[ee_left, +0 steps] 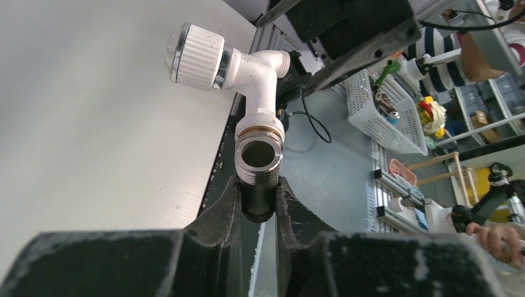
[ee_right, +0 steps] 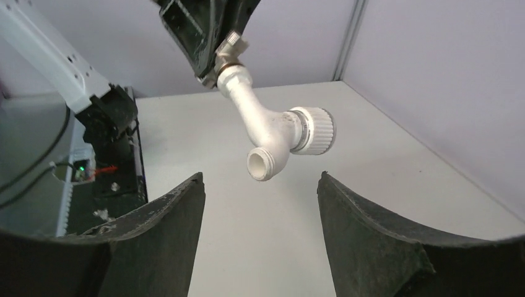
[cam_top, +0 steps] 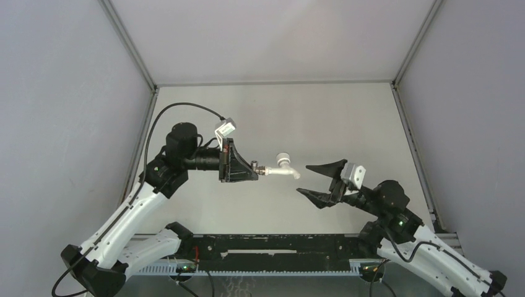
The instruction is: Install the water faucets
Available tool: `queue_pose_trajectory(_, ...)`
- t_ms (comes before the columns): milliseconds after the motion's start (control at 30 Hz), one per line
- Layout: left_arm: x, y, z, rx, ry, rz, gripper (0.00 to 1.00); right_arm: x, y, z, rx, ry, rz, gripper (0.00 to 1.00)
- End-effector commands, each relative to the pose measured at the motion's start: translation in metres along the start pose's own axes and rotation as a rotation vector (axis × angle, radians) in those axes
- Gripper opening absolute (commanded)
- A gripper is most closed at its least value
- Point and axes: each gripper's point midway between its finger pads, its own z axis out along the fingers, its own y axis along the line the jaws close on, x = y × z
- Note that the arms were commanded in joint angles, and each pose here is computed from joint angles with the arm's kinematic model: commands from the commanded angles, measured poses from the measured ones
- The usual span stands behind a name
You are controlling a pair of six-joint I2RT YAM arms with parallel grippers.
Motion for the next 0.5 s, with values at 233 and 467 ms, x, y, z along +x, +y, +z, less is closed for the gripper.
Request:
queue_pose_trajectory(233, -0.018, -0.035, -0.009, 0.104, 0.011, -0.021, 0.00, -0.004, -0.024, 0.040, 0.148, 0.098, -0.547, 0.75)
queue_pose_trajectory(467, -0.017, -0.038, -0.010, 0.118, 0.015, -0.020, 0.00, 0.001, -0.028, 0.063, 0.181, 0.117, -0.702, 0.75)
